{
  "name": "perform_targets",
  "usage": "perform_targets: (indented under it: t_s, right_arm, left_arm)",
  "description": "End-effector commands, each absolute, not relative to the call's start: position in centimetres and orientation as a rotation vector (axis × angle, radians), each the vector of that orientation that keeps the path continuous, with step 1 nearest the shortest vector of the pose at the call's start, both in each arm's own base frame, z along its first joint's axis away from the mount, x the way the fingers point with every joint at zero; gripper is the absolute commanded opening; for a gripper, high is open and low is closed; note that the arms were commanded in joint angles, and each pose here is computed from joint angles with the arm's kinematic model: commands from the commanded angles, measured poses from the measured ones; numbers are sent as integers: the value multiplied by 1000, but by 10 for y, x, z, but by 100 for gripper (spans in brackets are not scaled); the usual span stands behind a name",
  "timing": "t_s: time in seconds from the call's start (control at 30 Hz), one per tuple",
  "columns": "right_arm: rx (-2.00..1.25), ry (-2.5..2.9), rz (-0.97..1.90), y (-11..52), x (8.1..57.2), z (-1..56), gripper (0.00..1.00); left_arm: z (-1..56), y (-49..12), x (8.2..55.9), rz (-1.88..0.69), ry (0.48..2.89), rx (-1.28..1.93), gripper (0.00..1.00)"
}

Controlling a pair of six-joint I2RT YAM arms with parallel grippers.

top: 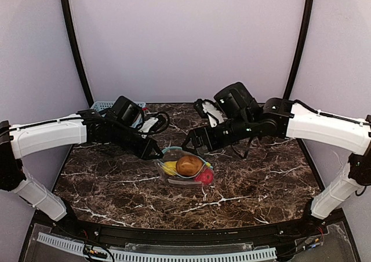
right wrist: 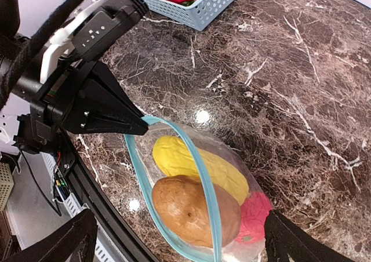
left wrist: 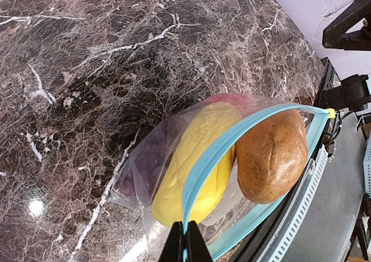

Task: Place the food in the zip-top bag and seal the zipper
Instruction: Adjust the fake vegetable in the zipper food storage bag.

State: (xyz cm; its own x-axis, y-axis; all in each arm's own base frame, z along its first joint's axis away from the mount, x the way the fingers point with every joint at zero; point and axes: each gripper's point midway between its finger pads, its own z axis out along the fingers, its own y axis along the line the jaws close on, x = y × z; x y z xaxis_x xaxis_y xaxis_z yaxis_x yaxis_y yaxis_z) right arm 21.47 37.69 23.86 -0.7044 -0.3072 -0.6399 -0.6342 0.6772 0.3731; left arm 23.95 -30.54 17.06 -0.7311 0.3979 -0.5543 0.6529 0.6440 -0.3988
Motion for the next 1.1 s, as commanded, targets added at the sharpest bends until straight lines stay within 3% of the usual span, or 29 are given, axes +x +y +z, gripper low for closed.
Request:
perform_targets:
  t_s: [0.0, 0.6, 1.07]
  right_arm:
    - [-761, 2377, 659, 389, 218, 217, 99]
    - [-648, 2562, 351, 355, 222, 156, 98]
    - [-589, 2609, 231, 325, 217, 147, 97]
  left_arm:
    - [174, -305, 237, -863, 2440, 821, 1]
    - [177, -299, 242, -791, 2453, 822, 1]
    - [183, -298, 243, -806, 2444, 826, 1]
